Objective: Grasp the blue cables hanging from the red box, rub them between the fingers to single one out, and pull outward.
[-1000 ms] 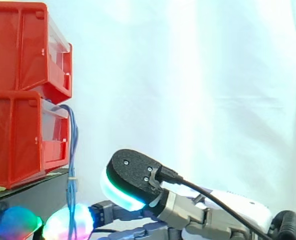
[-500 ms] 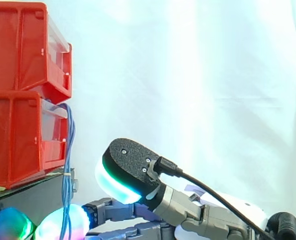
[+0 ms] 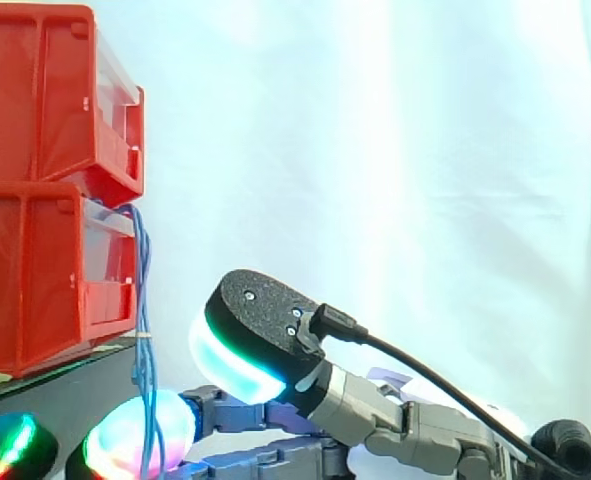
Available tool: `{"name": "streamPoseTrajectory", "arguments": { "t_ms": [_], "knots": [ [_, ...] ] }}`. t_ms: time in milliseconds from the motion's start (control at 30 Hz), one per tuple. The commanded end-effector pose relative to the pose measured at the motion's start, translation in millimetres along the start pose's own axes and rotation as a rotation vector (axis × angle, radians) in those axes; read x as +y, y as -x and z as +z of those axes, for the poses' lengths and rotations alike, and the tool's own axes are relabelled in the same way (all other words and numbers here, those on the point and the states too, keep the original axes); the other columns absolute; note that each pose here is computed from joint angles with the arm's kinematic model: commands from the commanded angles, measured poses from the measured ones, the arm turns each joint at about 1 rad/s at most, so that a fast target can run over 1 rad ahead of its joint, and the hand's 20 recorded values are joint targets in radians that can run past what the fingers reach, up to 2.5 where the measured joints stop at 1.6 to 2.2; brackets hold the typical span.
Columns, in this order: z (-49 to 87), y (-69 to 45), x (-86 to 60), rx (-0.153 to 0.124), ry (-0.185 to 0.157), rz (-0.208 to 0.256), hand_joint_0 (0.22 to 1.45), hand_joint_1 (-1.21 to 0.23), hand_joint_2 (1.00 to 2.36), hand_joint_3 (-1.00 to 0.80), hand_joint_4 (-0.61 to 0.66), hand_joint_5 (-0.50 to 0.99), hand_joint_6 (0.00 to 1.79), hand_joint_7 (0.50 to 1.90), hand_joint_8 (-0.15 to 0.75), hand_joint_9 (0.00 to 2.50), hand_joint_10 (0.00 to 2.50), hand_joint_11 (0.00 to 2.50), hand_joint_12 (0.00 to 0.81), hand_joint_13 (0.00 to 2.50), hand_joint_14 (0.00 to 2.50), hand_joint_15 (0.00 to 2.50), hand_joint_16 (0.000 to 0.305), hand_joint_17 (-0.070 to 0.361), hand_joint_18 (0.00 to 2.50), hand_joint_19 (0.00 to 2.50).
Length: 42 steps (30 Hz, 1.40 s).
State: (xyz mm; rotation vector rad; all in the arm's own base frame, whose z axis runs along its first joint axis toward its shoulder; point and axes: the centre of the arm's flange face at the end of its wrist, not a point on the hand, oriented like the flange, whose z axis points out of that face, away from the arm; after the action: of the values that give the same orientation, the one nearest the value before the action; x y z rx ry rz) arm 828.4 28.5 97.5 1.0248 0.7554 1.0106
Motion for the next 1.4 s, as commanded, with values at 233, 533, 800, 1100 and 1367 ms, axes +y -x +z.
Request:
{"name": "streamPoseTrajectory", "arguments": {
  "t_ms": [233,533,800,1100,1367],
  "knots": [
    [9.5,3.8,22.0,0.001,0.018,0.034,0.6,-0.66,1.01,-0.41,0.21,-0.06,0.5,1.32,0.245,1.04,0.01,0.45,0.314,0.71,0.02,0.37,0.034,0.075,0.5,0.32],
    [0.6,15.0,40.2,0.008,0.004,0.024,0.6,-0.68,1.01,-0.43,0.21,-0.07,0.54,1.27,0.242,1.03,0.02,0.47,0.316,0.72,0.02,0.38,0.034,0.077,0.52,0.34],
    [-7.0,17.0,51.5,0.014,-0.017,0.013,0.6,-0.68,1.01,-0.43,0.21,-0.07,0.55,1.26,0.245,1.04,0.02,0.47,0.316,0.73,0.02,0.39,0.034,0.077,0.53,0.34],
    [-13.8,3.0,52.4,0.004,-0.026,-0.012,0.58,-0.67,1.0,-0.45,0.26,-0.08,0.5,1.18,0.241,1.03,0.01,0.45,0.312,0.74,0.02,0.4,0.035,0.079,0.54,0.37],
    [-21.9,-3.9,10.2,-0.014,-0.047,-0.017,0.57,-0.63,1.0,-0.45,0.3,-0.12,0.5,0.86,0.241,0.93,0.01,0.3,0.311,0.76,0.02,0.4,0.037,0.083,0.56,0.37]
  ]
}}
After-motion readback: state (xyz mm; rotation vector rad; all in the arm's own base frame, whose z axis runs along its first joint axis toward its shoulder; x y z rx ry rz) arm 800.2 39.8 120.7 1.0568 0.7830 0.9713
